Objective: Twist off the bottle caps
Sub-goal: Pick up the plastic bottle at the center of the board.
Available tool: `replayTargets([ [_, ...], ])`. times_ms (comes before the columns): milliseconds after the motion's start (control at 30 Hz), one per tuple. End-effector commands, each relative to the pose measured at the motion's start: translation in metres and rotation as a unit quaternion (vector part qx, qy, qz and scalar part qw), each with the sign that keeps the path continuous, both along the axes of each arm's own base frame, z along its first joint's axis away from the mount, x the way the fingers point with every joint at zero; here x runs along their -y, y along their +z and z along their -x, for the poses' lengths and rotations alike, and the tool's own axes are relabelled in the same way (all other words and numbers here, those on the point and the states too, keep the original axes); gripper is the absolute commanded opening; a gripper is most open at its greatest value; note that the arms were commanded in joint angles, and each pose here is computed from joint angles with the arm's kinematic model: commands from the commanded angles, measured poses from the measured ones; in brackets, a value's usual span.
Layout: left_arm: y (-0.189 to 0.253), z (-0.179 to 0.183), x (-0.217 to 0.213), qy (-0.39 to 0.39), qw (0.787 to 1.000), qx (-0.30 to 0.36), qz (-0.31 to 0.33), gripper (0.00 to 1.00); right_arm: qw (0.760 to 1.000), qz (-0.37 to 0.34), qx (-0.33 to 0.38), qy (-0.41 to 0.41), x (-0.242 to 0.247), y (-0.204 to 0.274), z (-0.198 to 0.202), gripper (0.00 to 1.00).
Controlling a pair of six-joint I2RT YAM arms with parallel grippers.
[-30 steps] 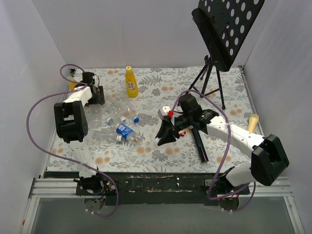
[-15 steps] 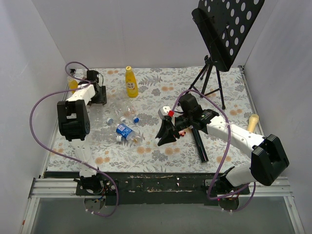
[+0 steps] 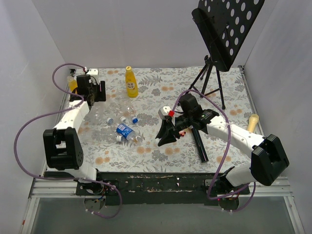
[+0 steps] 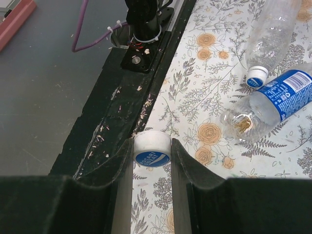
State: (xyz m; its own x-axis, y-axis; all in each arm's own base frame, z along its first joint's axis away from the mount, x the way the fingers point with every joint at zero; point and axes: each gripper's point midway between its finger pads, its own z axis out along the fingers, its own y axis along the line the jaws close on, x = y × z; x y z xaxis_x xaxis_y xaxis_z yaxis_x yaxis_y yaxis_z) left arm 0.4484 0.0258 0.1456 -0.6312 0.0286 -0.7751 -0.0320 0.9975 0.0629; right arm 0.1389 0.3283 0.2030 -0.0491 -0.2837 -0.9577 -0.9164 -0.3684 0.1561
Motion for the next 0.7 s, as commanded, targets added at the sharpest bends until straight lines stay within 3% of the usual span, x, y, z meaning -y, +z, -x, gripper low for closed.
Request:
replayTargets([
  [0,0.05,-0.006,0.009,-0.064,0.985,0.162,-0.006,0.17,1.0,-0.008,-0.003,0.012,0.002,0.002,0.004,0.01],
  [167,0.074,0.002,0.002,-0.098,0.958,0.266,0.036,0.13,1.0,-0.01,-0.003,0.013,0.002,0.002,0.005,0.01],
  [333,0.092,0.017,0.006,-0.17,0.916,0.36,0.054,0.13,1.0,-0.01,-0.003,0.014,0.003,0.002,0.005,0.01],
  [500,0.084,0.032,0.006,-0.252,0.883,0.383,0.101,0.13,1.0,-0.012,-0.004,0.017,0.003,0.002,0.006,0.01],
  [667,0.077,0.036,-0.002,-0.277,0.864,0.401,0.126,0.12,1.0,-0.009,-0.006,0.017,0.003,-0.001,0.005,0.01],
])
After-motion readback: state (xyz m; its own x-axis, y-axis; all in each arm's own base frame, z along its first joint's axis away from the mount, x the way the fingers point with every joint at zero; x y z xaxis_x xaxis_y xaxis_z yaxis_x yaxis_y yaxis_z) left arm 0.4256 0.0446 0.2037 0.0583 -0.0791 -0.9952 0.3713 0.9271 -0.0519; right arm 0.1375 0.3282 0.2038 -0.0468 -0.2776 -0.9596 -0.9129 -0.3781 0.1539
